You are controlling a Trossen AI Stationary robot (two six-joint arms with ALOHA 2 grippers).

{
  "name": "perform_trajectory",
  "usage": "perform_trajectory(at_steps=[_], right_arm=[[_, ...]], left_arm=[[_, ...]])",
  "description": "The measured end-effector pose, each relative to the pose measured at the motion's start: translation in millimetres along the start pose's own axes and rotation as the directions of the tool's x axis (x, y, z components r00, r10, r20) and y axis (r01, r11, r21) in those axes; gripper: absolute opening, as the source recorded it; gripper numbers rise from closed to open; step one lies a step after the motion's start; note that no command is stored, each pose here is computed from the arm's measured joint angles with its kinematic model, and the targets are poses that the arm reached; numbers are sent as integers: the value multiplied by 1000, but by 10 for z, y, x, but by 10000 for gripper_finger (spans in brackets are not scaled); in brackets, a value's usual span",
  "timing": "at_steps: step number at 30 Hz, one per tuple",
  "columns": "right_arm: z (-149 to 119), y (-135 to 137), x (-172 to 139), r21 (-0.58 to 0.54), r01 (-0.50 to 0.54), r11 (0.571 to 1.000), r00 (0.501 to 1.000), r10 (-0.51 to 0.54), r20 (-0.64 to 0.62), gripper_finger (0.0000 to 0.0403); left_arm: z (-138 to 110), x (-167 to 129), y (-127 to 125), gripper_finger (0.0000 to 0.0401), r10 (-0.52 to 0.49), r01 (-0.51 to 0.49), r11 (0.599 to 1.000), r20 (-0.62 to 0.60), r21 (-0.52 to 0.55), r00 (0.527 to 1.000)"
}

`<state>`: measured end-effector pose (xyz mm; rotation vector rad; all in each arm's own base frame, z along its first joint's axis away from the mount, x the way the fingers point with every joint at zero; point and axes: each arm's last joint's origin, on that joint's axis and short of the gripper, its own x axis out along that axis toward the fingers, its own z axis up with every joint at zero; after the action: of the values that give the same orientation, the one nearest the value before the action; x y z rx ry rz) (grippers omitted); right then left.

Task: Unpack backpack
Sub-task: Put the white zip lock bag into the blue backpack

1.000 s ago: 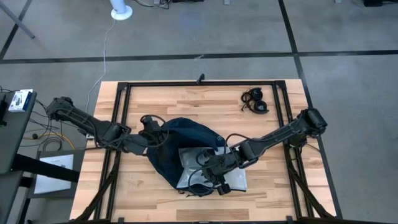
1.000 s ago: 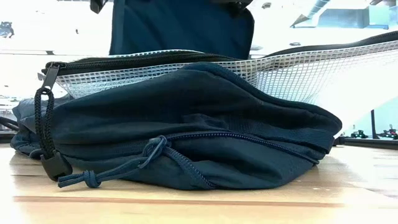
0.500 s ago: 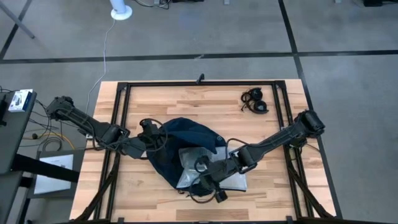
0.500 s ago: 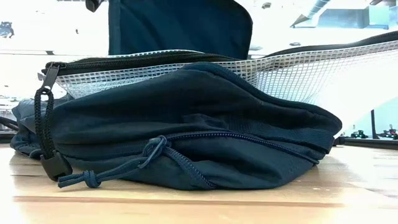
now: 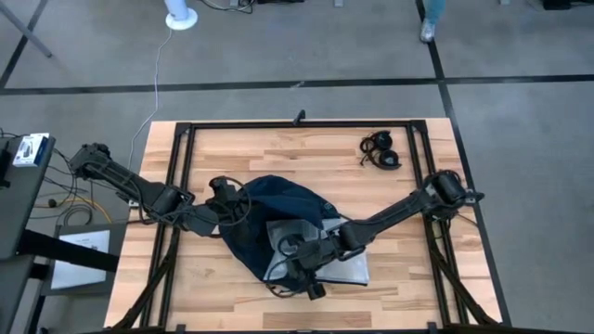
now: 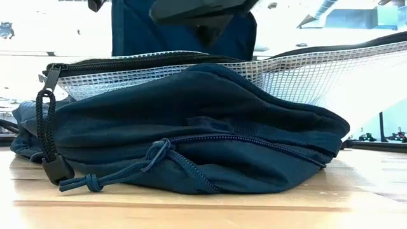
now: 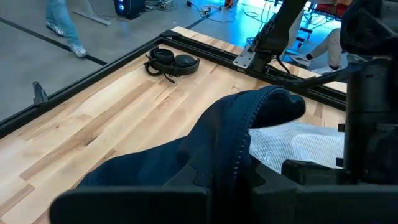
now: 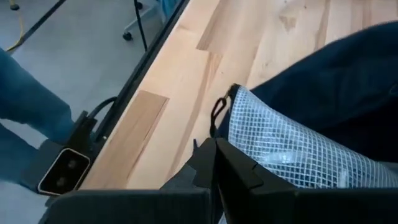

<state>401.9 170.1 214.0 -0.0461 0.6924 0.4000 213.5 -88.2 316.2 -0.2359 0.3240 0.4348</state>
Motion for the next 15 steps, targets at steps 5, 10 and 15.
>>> perform_trajectory(at_steps=[5, 10, 15], right_arm=[[-55, -49, 129, -3, -1, 1000, 1000, 1, 3, 0], [-116, -323, 192, 1, 53, 999, 998, -53, -21, 0], [-58, -746, 130, 38, 211, 977, 977, -212, 33, 0]], left_arm=[[-6, 0, -11, 0, -36, 36, 999, -23, 0, 999], [-4, -3, -45, 0, -127, 130, 990, -61, 52, 990], [40, -11, -104, 0, -238, 243, 966, -59, 86, 969]])
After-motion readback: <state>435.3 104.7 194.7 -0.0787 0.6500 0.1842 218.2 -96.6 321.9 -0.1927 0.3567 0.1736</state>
